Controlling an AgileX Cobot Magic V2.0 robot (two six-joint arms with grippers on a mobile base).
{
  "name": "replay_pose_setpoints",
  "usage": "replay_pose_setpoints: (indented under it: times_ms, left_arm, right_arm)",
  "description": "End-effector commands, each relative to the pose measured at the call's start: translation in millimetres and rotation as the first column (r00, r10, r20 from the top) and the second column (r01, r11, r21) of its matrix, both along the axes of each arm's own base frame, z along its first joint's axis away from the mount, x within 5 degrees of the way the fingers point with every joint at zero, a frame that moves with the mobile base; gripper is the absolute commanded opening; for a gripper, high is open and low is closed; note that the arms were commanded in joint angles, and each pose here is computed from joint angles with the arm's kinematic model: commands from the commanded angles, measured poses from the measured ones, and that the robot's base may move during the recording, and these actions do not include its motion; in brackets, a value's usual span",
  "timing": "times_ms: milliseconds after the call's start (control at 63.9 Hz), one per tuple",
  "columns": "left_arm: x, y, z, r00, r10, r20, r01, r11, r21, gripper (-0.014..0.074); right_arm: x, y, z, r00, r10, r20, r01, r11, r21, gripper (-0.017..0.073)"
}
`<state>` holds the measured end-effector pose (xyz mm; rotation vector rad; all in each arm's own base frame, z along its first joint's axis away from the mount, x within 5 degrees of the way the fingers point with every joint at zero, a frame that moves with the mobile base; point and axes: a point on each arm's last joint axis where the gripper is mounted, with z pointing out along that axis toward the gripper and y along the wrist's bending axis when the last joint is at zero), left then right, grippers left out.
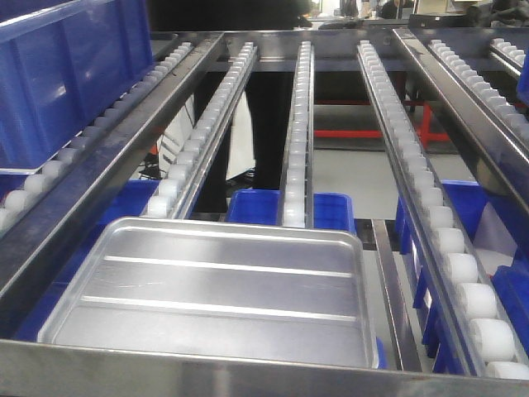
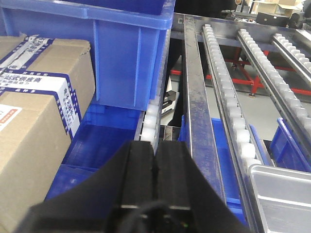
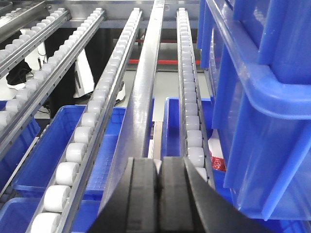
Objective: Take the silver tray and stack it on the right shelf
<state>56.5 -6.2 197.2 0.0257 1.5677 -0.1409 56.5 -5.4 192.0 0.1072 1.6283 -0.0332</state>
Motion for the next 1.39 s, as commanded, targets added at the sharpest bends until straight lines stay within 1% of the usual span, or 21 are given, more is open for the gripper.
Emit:
replay_pose_setpoints:
  times_ms: [0, 282, 407, 470, 517, 564, 626, 705, 783, 798, 877, 939, 971, 1002, 1049, 1096, 1159, 1221, 1284, 1299, 1378]
  left_arm:
    - [-1, 1.0, 3, 0.996, 0.01, 0.087, -0.009, 1.0, -0.017, -0.0093]
    - [-1, 1.5, 7, 0.992, 0.016, 0.128, -0.013, 1.0, -0.022, -0.0093]
    - [-2, 2.4, 14, 0.979, 0.026, 0.204, -0.019, 0.999, -0.036, -0.0093]
    - [-4, 2.9, 23, 0.968, 0.031, 0.251, -0.021, 0.999, -0.044, -0.0093]
    - [-6, 2.8, 33, 0.965, 0.029, 0.26, -0.018, 0.999, -0.042, -0.0093]
    - [-7, 2.1, 46, 0.972, 0.018, 0.236, -0.013, 1.0, -0.024, -0.0093]
    - [-11, 0.8, 69, 0.987, -0.002, 0.158, 0.003, 1.0, -0.006, -0.0093]
    - [-14, -0.9, 97, 0.999, -0.027, 0.017, 0.027, 1.0, 0.013, -0.0093]
    - [-12, -2.8, 128, 0.995, -0.051, -0.09, 0.053, 0.998, 0.026, -0.009]
    - [-9, -3.5, 130, 0.99, -0.055, -0.127, 0.059, 0.998, 0.029, -0.009]
    - [1, -7.4, 151, 0.973, -0.091, -0.213, 0.102, 0.994, 0.041, -0.009]
    - [15, -14.5, 163, 0.948, -0.149, -0.28, 0.179, 0.98, 0.082, -0.009]
    - [23, -20.1, 169, 0.932, -0.194, -0.307, 0.235, 0.966, 0.105, -0.0089]
    - [31, -25.3, 173, 0.918, -0.23, -0.323, 0.279, 0.954, 0.112, -0.0073]
    - [41, -32.4, 176, 0.897, -0.275, -0.346, 0.335, 0.934, 0.126, -0.002]
    - [53, -40.0, 177, 0.87, -0.308, -0.385, 0.385, 0.912, 0.139, 0.0071]
    - [67, -48.9, 176, 0.836, -0.333, -0.436, 0.425, 0.896, 0.13, 0.02]
    - [80, -57.9, 173, 0.803, -0.354, -0.479, 0.46, 0.88, 0.12, 0.0279]
    - [89, -67.9, 169, 0.772, -0.38, -0.51, 0.498, 0.859, 0.114, 0.0286]
    - [92, -70.5, 167, 0.762, -0.384, -0.521, 0.508, 0.854, 0.112, 0.0284]
    - [100, -84.1, 157, 0.712, -0.412, -0.569, 0.557, 0.824, 0.101, 0.0284]
  right_arm:
    - [-2, 1, 17, 0.991, 0.005, 0.135, -0.002, 1.0, -0.022, 0.0056]
    - [-2, 1, 17, 0.991, 0.005, 0.135, -0.002, 1.0, -0.022, 0.0056]
    - [-2, 1, 17, 0.991, 0.005, 0.135, -0.002, 1.0, -0.025, 0.0056]
    - [-2, 1, 17, 0.991, 0.005, 0.135, -0.002, 1.0, -0.026, 0.0056]
    - [-2, 1, 17, 0.991, 0.005, 0.135, -0.002, 1.0, -0.026, 0.0056]
    - [-2, 1, 17, 0.991, 0.005, 0.135, -0.002, 1.0, -0.026, 0.0056]
    - [-2, 1, 17, 0.991, 0.005, 0.135, -0.002, 1.0, -0.026, 0.0056]
    - [-3, 1, 17, 0.991, 0.006, 0.137, -0.002, 1.0, -0.026, 0.0056]
    - [-3, 1, 17, 0.991, 0.006, 0.137, -0.002, 1.0, -0.026, 0.0056]
    - [-3, 1, 17, 0.991, 0.006, 0.137, -0.002, 1.0, -0.026, 0.0056]
    - [-3, 1, 17, 0.991, 0.006, 0.137, -0.002, 1.0, -0.026, 0.0056]
    - [-3, 1, 17, 0.991, 0.006, 0.137, -0.002, 1.0, -0.026, 0.0056]
    - [-3, 1, 17, 0.991, 0.006, 0.137, -0.002, 1.0, -0.026, 0.0056]
    - [-3, 1, 17, 0.991, 0.006, 0.137, -0.002, 1.0, -0.026, 0.0056]
    - [-3, 1, 17, 0.991, 0.006, 0.137, -0.002, 1.0, -0.026, 0.0056]
    - [-3, 1, 17, 0.991, 0.006, 0.137, -0.002, 1.0, -0.026, 0.0056]
    - [-3, 1, 17, 0.99, 0.006, 0.138, -0.002, 1.0, -0.026, 0.0056]
    - [-3, 1, 17, 0.99, 0.006, 0.139, -0.002, 1.0, -0.027, 0.0056]
    - [-3, 1, 17, 0.989, 0.007, 0.145, -0.003, 1.0, -0.025, 0.0056]
    - [-3, 1, 18, 0.989, 0.006, 0.15, -0.004, 1.0, -0.016, 0.0056]
    - [-4, 2, 27, 0.972, 0.008, 0.236, -0.025, 0.997, 0.067, 0.0056]
